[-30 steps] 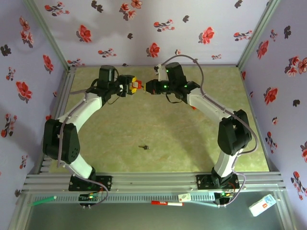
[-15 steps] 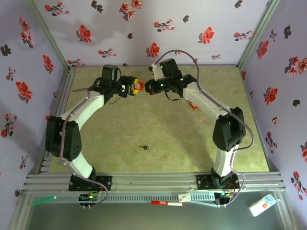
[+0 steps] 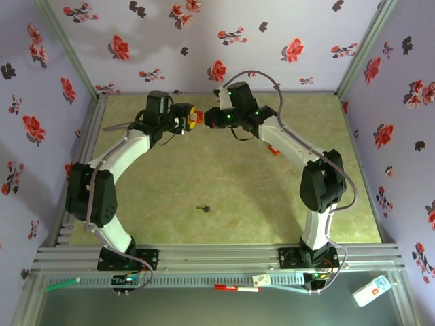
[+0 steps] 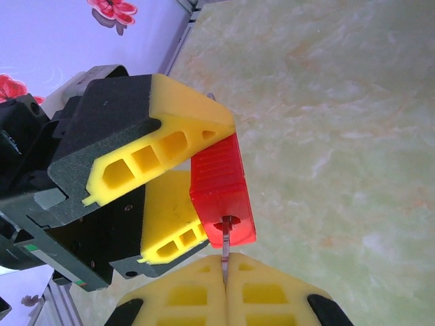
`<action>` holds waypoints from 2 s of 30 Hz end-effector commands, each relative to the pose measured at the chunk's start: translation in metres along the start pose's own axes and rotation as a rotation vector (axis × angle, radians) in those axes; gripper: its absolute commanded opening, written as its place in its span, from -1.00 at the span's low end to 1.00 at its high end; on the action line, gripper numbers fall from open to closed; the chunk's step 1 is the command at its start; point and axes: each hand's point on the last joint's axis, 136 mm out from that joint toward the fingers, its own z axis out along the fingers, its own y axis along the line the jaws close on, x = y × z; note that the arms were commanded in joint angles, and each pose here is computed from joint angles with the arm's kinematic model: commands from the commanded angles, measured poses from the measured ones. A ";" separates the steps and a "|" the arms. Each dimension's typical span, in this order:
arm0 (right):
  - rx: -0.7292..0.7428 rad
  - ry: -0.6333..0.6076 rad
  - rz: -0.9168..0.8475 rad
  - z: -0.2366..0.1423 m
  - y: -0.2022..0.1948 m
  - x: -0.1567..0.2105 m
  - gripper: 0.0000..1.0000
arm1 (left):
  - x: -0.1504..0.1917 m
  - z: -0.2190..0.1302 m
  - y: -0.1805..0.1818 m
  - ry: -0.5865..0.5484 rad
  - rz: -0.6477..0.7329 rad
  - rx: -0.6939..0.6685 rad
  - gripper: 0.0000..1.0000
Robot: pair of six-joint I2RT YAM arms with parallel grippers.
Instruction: Unlock with the key
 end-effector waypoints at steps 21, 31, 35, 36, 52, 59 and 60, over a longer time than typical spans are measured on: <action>-0.090 -0.062 0.015 0.045 0.037 -0.008 -1.00 | 0.117 0.011 -0.033 0.226 0.205 0.083 -1.00; 0.006 -0.097 0.045 0.036 0.006 -0.010 -1.00 | 0.110 -0.006 -0.030 0.170 0.249 0.089 -1.00; -0.117 -0.163 0.151 0.035 0.008 -0.019 -1.00 | 0.109 -0.018 -0.039 0.138 0.317 0.080 -1.00; -0.156 -0.187 0.187 0.033 0.006 -0.024 -1.00 | 0.108 -0.021 -0.041 0.130 0.335 0.075 -1.00; -0.220 -0.248 0.110 0.026 0.027 -0.030 -1.00 | 0.113 -0.045 -0.062 0.103 0.463 0.044 -1.00; -0.121 -0.292 0.050 0.026 0.031 -0.028 -1.00 | 0.115 -0.045 -0.057 0.101 0.499 -0.009 -1.00; -0.114 -0.295 0.062 0.026 0.031 -0.029 -1.00 | 0.116 -0.046 -0.056 0.094 0.513 -0.013 -1.00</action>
